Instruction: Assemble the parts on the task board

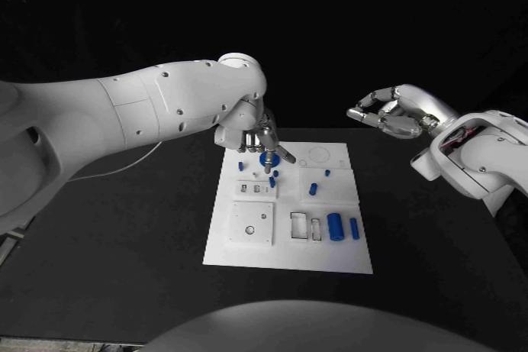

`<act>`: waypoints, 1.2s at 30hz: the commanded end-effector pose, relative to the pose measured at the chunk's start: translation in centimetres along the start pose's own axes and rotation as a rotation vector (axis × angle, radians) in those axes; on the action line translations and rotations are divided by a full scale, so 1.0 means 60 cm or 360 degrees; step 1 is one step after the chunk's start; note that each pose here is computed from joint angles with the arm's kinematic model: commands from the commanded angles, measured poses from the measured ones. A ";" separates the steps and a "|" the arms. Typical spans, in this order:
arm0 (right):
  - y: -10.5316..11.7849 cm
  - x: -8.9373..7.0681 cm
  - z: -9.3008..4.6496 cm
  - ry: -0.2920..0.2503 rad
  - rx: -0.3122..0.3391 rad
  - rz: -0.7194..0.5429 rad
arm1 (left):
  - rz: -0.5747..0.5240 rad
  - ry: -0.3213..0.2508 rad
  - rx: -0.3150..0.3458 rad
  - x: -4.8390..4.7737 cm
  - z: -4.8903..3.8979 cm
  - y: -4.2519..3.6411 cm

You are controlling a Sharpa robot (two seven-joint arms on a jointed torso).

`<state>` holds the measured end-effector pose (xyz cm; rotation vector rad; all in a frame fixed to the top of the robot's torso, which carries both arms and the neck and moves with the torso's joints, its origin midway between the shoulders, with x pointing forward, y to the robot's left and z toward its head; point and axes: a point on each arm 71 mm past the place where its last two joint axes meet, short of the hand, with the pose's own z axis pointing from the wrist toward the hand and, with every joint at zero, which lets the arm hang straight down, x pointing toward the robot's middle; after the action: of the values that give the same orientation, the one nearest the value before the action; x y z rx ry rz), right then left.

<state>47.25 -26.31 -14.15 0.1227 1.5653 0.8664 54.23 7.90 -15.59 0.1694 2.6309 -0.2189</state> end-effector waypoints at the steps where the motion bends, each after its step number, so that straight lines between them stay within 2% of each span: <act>1: -0.002 0.004 0.003 0.0048 0.0034 0.0015 | 0.0135 0.0121 -0.0115 0.005 0.005 0.005; 9: -0.002 0.010 0.009 0.0079 0.0045 0.0014 | 0.0114 0.0143 -0.0147 0.008 0.028 0.001; 16: -0.002 0.013 0.011 0.0100 0.0059 0.0014 | 0.0089 0.0113 -0.0202 0.012 0.048 0.010; 24: -0.005 0.016 0.015 0.0124 0.0078 0.0011 | 0.0013 0.0054 -0.0228 0.010 0.062 0.019; 36: -0.003 0.020 0.017 0.0149 0.0075 0.0016 | -0.0097 0.0000 -0.0213 0.020 0.087 0.014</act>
<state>48.04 -25.47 -15.02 0.1317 1.6531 0.8505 55.56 7.88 -20.85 0.0876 2.6722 -0.0754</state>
